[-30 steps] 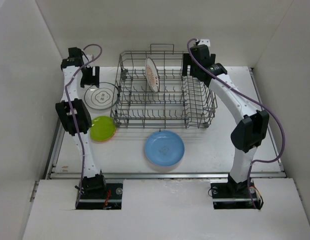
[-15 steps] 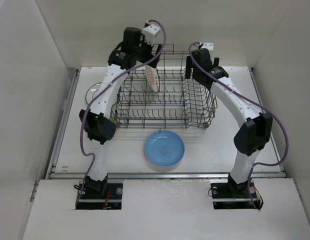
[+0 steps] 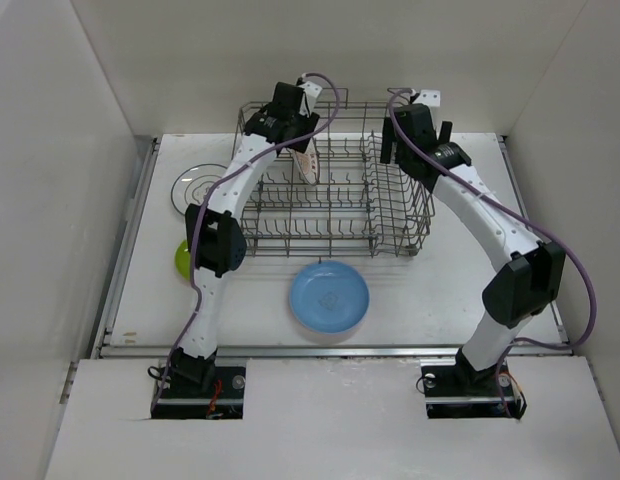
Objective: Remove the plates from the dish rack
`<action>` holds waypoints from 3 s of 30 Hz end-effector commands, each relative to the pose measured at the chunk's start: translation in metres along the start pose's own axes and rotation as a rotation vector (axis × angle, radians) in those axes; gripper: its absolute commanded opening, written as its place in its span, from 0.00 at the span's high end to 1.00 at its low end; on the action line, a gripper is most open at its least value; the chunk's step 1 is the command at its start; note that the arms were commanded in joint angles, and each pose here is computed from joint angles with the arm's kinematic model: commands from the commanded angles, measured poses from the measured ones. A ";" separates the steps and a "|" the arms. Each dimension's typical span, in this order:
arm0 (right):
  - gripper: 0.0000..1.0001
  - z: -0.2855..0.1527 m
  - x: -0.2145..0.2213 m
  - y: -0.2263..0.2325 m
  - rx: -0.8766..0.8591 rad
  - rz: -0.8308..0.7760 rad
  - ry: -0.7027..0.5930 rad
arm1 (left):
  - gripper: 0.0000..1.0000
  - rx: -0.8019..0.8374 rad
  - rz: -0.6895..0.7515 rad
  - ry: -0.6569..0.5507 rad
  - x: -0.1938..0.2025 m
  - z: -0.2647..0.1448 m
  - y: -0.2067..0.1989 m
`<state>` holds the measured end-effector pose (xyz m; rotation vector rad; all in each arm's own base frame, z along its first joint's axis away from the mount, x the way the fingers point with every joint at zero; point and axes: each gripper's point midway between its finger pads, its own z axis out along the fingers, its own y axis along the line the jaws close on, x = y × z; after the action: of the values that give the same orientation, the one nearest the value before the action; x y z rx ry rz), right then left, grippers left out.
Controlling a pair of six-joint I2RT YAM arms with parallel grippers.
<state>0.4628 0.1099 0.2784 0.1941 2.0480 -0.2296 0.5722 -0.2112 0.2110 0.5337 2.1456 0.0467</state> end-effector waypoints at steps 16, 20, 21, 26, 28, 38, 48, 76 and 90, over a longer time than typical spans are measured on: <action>0.00 -0.003 -0.018 0.000 -0.004 0.036 -0.053 | 1.00 -0.020 -0.154 -0.178 -0.068 -0.085 0.017; 0.00 0.003 -0.011 0.003 0.000 0.024 -0.037 | 1.00 -0.034 -0.205 -0.281 -0.100 -0.110 0.027; 0.00 0.006 -0.009 0.002 0.013 0.019 -0.033 | 1.00 -0.043 -0.220 -0.296 -0.104 -0.114 0.030; 0.00 0.003 -0.017 -0.013 0.098 0.038 -0.058 | 1.00 -0.048 -0.262 -0.432 -0.142 -0.155 0.042; 0.00 0.002 -0.020 -0.017 0.117 0.040 -0.064 | 1.00 -0.050 -0.268 -0.467 -0.151 -0.169 0.046; 0.17 0.032 0.012 0.016 -0.045 0.013 0.081 | 1.00 -0.185 -0.458 -0.507 -0.135 -0.208 0.158; 0.58 0.046 0.006 0.002 -0.023 0.027 0.072 | 1.00 -0.181 -0.795 -0.217 0.006 -0.180 0.271; 1.00 0.114 -0.072 -0.021 -0.044 -0.142 -0.138 | 1.00 -0.050 -0.974 0.240 0.213 -0.036 0.283; 0.86 0.121 -0.061 -0.019 -0.048 -0.174 -0.136 | 0.56 0.030 -0.557 0.652 0.272 -0.037 0.219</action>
<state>0.5710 0.0794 0.2383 -0.0315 2.0953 -0.1946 0.5033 0.1131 0.0685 -0.3389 2.7470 -0.2360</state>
